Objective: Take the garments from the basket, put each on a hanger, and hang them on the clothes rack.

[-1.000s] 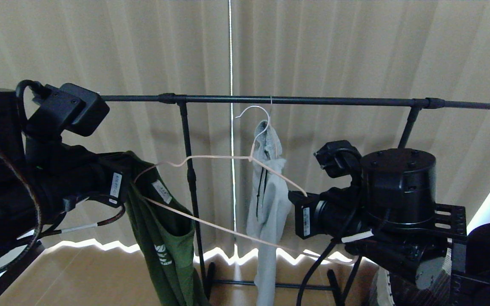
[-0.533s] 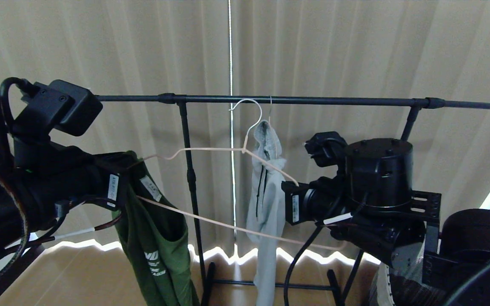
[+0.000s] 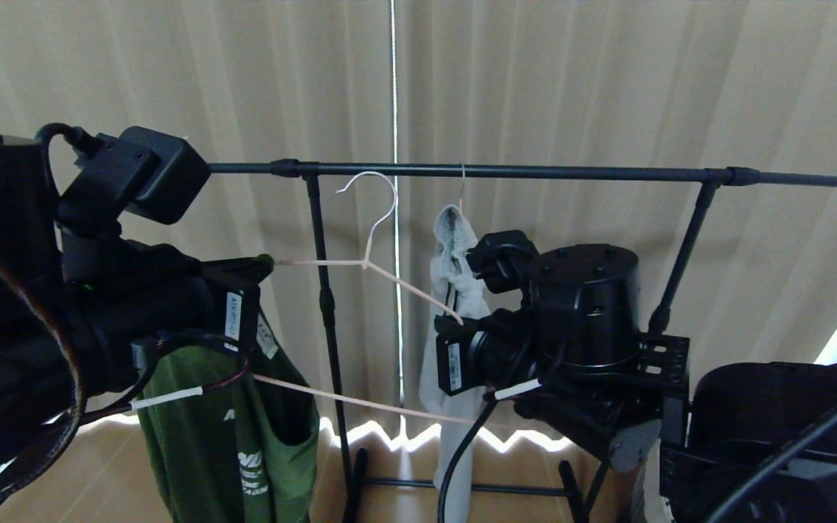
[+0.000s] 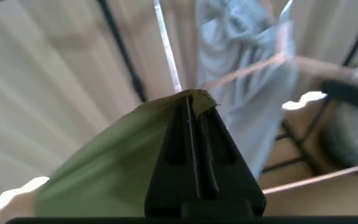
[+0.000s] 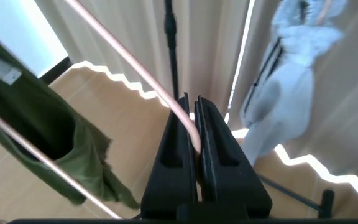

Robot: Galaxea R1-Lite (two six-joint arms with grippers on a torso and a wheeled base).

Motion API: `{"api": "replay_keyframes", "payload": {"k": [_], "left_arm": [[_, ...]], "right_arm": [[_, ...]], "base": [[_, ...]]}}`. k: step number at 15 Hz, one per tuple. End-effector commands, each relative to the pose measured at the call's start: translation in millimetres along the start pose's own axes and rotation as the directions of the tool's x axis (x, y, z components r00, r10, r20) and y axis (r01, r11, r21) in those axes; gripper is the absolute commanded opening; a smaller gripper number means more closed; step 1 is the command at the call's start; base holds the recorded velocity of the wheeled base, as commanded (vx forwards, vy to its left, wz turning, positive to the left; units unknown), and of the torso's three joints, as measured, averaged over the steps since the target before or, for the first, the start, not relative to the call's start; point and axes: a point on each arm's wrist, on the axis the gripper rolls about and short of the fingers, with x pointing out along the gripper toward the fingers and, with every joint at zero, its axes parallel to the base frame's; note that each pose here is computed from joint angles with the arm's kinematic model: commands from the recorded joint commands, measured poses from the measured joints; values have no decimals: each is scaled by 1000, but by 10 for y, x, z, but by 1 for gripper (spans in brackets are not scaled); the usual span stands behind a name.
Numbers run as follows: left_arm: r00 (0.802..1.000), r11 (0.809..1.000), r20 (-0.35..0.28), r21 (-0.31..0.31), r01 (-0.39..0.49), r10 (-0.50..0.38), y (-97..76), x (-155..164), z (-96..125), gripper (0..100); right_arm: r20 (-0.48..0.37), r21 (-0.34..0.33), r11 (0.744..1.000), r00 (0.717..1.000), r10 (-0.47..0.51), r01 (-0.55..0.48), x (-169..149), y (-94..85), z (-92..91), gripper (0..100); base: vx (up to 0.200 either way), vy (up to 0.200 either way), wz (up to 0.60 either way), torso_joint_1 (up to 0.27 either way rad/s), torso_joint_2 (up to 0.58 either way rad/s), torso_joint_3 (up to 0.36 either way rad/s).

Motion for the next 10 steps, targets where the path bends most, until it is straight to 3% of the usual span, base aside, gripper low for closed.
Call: {"api": "replay_keyframes", "payload": {"k": [1, 4, 6, 10], "left_arm": [[999, 999, 9, -31, 38, -38, -89, 47, 52, 0], [990, 982, 57, -127, 136, -130, -241, 36, 201, 0], [978, 971, 64, -123, 207, -200, -275, 11, 198, 0], [964, 957, 51, -112, 267, -263, -289, -9, 134, 0]], "right_arm": [[-10, -6, 1000, 1000, 23, -23, -6, 73, -39, 0], [-17, -12, 999, 998, 53, -53, -36, 167, -71, 0], [-18, -13, 999, 999, 51, -51, -36, 165, -75, 0], [-17, 10, 999, 999, 47, -46, -53, 146, -71, 0]], "base": [[0, 0, 0, 0, 0, 0], [0, 0, 0, 0, 0, 0], [0, 0, 0, 0, 0, 0], [0, 0, 0, 0, 0, 0]]}}
